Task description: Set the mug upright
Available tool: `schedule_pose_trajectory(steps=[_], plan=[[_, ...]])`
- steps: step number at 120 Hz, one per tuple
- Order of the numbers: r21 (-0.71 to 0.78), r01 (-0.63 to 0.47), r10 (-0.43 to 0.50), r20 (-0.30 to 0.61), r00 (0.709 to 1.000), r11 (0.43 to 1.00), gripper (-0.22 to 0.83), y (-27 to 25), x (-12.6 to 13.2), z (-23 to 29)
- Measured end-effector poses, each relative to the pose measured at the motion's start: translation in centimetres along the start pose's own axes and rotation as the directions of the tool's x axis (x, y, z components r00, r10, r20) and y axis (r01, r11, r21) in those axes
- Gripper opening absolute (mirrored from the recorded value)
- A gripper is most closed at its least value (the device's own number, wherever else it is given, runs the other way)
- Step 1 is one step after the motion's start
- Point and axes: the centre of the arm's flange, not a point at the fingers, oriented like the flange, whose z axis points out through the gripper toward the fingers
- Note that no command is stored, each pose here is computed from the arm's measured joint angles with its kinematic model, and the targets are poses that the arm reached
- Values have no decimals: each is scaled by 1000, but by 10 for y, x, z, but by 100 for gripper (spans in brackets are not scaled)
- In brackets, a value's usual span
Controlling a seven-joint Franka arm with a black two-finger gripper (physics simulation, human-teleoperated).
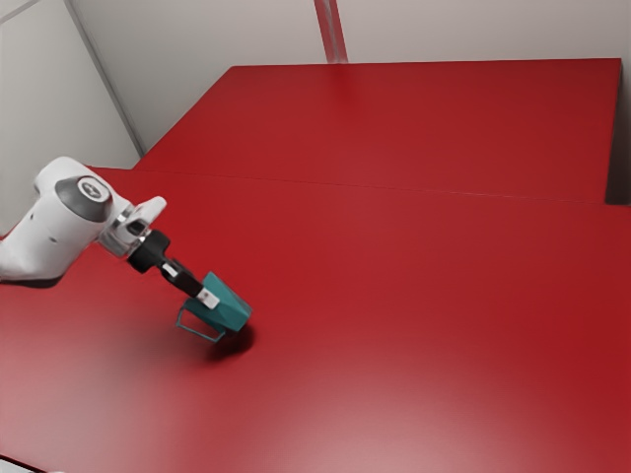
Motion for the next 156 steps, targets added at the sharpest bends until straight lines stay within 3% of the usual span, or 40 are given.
schedule_pose_trajectory(steps=[15, 35, 46, 74, 108, 140, 156], plan=[[107, -82, 76, 55, 996, 991, -16, 14, 26, 11], [269, -141, 101, 156, 983, 953, -16, 22, 40, 17], [339, -178, 104, 226, 969, 924, -16, 33, 53, 26], [463, -173, 35, 292, 956, 869, -16, 50, 69, 46], [552, -29, -121, 233, 965, 833, -16, 52, 65, 56], [591, 77, -213, 164, 963, 803, -16, 55, 66, 63], [595, 120, -246, 136, 960, 795, 10, 56, 67, 66]])
